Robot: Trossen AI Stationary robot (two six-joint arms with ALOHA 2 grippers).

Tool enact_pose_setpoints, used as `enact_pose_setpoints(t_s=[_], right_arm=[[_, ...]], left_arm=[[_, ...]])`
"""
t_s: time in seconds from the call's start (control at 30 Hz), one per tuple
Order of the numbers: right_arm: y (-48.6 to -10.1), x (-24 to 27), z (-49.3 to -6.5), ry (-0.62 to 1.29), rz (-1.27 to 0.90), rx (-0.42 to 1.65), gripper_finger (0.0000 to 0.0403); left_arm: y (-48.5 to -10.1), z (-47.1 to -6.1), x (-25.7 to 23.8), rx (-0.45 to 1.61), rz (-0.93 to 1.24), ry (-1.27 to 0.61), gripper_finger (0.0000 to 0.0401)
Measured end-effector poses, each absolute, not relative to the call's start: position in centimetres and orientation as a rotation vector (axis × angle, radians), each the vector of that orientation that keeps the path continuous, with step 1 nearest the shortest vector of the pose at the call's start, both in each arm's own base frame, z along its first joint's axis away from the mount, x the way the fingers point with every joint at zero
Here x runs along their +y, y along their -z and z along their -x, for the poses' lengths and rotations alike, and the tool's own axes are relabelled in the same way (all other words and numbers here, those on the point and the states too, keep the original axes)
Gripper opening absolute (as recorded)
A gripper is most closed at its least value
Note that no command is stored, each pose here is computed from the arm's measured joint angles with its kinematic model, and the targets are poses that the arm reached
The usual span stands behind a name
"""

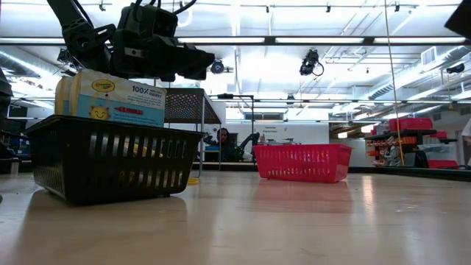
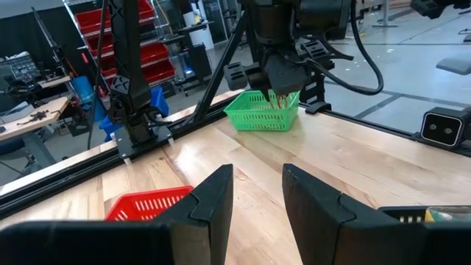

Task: Pick & Place Office Desk Supplies
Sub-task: Put the red rubber band into the green basket

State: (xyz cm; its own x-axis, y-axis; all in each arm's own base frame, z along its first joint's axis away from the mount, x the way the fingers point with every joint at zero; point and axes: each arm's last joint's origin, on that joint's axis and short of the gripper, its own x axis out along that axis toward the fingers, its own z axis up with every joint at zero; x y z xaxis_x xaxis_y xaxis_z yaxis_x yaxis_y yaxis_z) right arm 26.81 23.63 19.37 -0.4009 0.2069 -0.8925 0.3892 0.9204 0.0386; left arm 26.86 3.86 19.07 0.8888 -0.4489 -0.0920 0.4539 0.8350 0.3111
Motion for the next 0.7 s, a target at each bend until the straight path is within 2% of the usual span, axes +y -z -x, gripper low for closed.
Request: enact_pose_setpoints(t_s=[0.2,0.43,0.57,0.7], right_arm=[[-19.4,23.6,-26.5,0.291,-0.455,2.019,0.0229],[-19.8,23.8,-26.2,0.309,-0.449,2.007,0.0233],[-20.4,23.7,-26.0,0.403,-0.418,1.912,0.0233],[-20.1,23.9,-25.4,0.49,-0.464,1.935,0.0233]], left_arm=[[-19.0,-26.9,3.9,0.02,-0.331,0.479,0.0127],[-19.0,-26.9,3.9,0.021,-0.332,0.479,0.0127],[-19.0,-26.9,3.9,0.021,-0.332,0.479,0.0127],[-19.0,-26.9,3.9,0.021,-0.332,0.479,0.0127]])
